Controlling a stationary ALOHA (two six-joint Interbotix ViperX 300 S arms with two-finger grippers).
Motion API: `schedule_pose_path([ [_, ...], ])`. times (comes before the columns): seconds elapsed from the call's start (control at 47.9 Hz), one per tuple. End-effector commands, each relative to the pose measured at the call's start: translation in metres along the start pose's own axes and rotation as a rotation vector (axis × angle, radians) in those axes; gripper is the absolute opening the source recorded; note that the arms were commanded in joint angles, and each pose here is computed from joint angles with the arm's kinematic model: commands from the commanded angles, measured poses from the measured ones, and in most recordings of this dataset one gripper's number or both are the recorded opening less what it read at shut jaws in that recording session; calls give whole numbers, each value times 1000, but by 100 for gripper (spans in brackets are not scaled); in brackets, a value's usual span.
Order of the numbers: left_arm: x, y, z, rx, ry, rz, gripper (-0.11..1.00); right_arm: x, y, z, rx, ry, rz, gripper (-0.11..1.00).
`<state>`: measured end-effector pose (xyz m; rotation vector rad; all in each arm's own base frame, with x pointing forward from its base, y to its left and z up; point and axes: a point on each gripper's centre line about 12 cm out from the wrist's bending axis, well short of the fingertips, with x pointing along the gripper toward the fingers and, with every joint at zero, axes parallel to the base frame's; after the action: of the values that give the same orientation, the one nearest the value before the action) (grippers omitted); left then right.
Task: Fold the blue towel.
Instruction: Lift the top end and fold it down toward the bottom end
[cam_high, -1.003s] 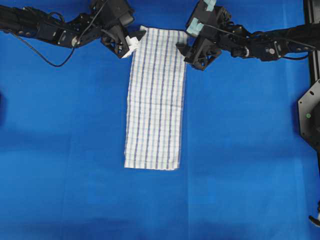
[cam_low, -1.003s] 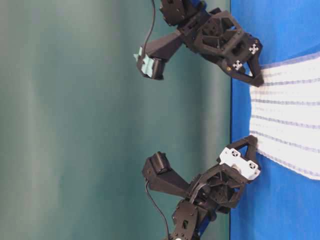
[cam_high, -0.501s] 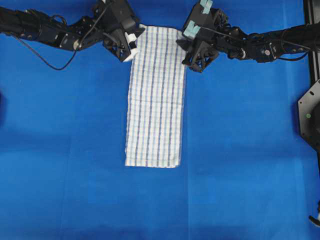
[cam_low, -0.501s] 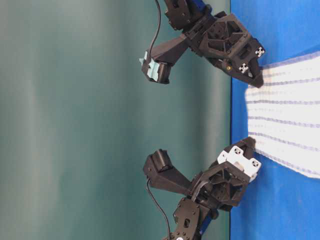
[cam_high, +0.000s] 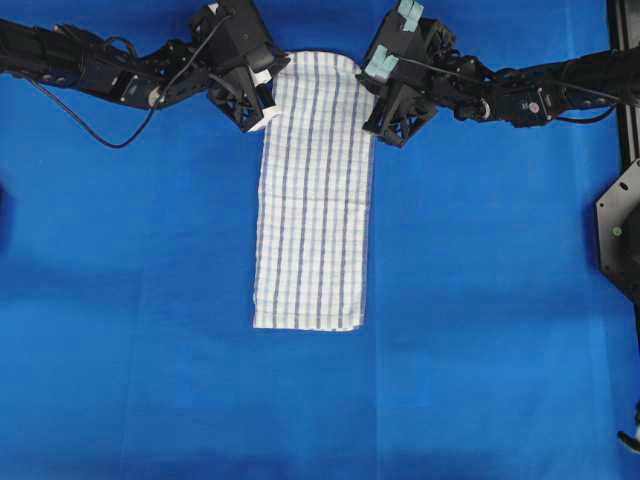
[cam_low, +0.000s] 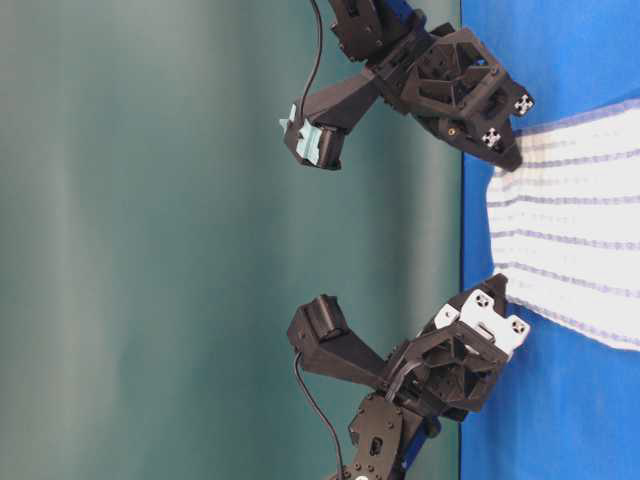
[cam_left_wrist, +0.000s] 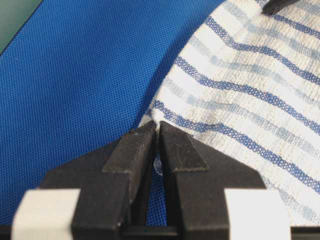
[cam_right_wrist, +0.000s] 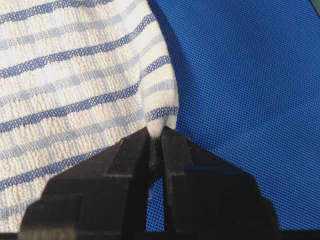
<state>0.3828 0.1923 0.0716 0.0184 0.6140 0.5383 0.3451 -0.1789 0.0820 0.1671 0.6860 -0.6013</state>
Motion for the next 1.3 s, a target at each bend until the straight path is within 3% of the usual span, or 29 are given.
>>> schedule_pose_path([
  [0.0, -5, 0, 15, 5, -42, 1, 2, -2, 2, 13, 6, -34, 5, -2],
  [0.397, -34, 13, 57, 73, -143, 19, 2, -20, 6, 34, 11, -97, 23, -2],
  [0.689, -68, 4, 66, 83, -134, -40, 2, -57, 23, 50, -1, -165, 85, -2],
  [0.94, -117, -21, 77, 114, -191, -125, 2, -90, 47, 52, -6, -207, 159, -2],
  [1.274, -163, -87, 74, 173, -240, -313, 2, -129, 95, 37, 11, -210, 298, -2],
])
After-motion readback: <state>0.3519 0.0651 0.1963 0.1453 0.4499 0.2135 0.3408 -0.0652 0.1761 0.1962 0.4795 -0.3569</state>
